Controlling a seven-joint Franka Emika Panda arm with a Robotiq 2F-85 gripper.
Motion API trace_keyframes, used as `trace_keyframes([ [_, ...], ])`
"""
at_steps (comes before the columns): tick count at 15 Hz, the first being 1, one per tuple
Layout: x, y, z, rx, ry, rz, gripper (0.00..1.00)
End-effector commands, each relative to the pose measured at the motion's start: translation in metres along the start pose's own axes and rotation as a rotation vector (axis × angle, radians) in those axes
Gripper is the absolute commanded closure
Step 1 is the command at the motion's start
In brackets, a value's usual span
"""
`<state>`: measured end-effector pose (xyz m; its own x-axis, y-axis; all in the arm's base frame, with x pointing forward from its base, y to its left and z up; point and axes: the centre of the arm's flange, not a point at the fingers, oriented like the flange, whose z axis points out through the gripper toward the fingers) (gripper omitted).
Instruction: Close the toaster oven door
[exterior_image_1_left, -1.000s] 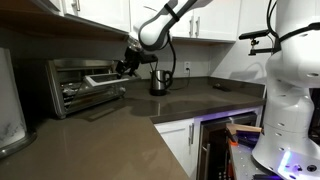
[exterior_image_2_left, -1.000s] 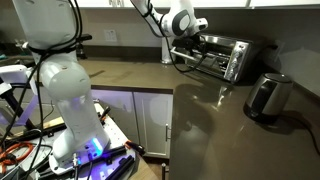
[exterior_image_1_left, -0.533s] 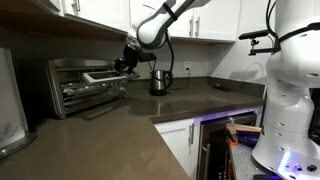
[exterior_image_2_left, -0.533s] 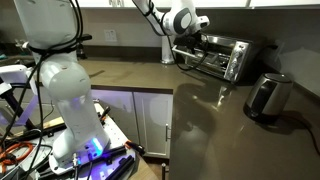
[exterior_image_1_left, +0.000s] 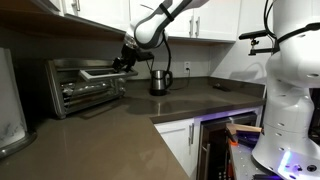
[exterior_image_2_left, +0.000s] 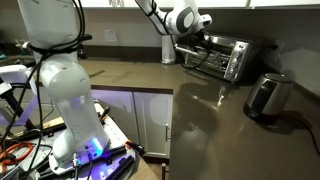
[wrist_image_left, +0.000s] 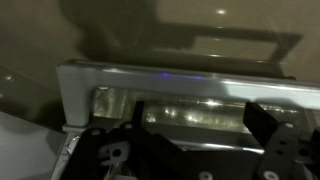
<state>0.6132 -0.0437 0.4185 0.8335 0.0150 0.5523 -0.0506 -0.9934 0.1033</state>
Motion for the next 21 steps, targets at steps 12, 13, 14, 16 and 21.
trace_keyframes([
  [12, 0.018, -0.010, -0.031, -0.098, 0.064, -0.121, 0.00],
  [13, 0.019, -0.013, -0.034, -0.102, 0.073, -0.127, 0.00],
  [14, 0.020, -0.016, -0.038, -0.104, 0.080, -0.131, 0.00],
  [16, 0.022, -0.022, -0.046, -0.109, 0.094, -0.141, 0.00],
  [21, 0.023, -0.027, -0.052, -0.116, 0.113, -0.145, 0.00],
])
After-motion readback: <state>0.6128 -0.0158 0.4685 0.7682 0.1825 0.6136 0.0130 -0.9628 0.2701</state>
